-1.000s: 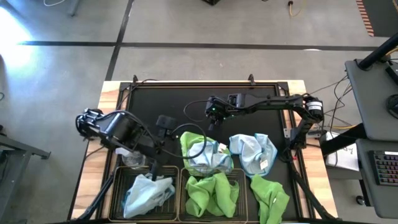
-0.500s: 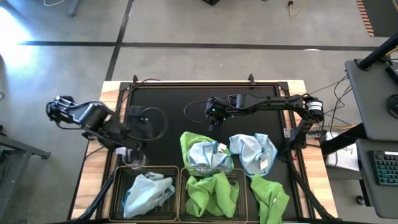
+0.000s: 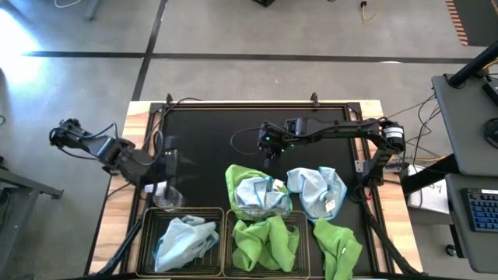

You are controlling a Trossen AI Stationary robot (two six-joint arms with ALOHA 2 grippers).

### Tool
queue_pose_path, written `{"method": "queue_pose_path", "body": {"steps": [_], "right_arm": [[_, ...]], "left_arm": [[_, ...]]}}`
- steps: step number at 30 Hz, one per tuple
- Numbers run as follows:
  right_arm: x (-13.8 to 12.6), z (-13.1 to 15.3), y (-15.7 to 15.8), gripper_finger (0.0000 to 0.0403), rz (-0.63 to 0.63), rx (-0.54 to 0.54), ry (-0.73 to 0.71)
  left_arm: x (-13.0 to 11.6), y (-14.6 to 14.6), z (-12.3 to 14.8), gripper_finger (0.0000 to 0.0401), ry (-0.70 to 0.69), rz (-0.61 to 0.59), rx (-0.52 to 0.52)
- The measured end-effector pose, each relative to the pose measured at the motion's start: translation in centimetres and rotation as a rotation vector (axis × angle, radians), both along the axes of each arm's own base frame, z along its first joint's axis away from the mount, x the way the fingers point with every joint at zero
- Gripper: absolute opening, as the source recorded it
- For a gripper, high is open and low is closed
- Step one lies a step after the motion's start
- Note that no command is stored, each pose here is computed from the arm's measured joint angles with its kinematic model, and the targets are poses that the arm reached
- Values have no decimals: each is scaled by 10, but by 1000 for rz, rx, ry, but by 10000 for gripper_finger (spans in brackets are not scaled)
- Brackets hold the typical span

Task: Sort microfiber towel by color & place in baskets
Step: Put the right blue towel into the left wire basket

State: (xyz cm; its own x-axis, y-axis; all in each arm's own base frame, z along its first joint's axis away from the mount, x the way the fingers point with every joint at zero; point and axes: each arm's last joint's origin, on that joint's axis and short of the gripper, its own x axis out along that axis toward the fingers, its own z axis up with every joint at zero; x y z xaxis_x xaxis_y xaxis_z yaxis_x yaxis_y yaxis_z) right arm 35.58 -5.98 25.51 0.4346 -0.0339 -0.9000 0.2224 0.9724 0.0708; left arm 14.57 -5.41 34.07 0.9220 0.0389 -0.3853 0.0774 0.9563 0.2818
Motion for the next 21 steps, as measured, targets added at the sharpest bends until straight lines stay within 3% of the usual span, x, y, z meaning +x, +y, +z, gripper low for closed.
{"method": "queue_pose_path", "body": {"steps": [5, 13, 18, 21], "right_arm": [[1, 0, 11, 206, 92, 85, -7], [3, 0, 35, 206, 167, 100, -8], [4, 0, 52, 206, 206, 105, -4], [3, -1, 63, 206, 218, 116, 14]], "left_arm": [[4, -2, -25, 130, -65, -13, 2], [15, -7, -41, 130, -184, -5, -58], [23, -7, -33, 130, -307, 112, -112], [27, -7, -36, 130, -307, 181, -114]]}}
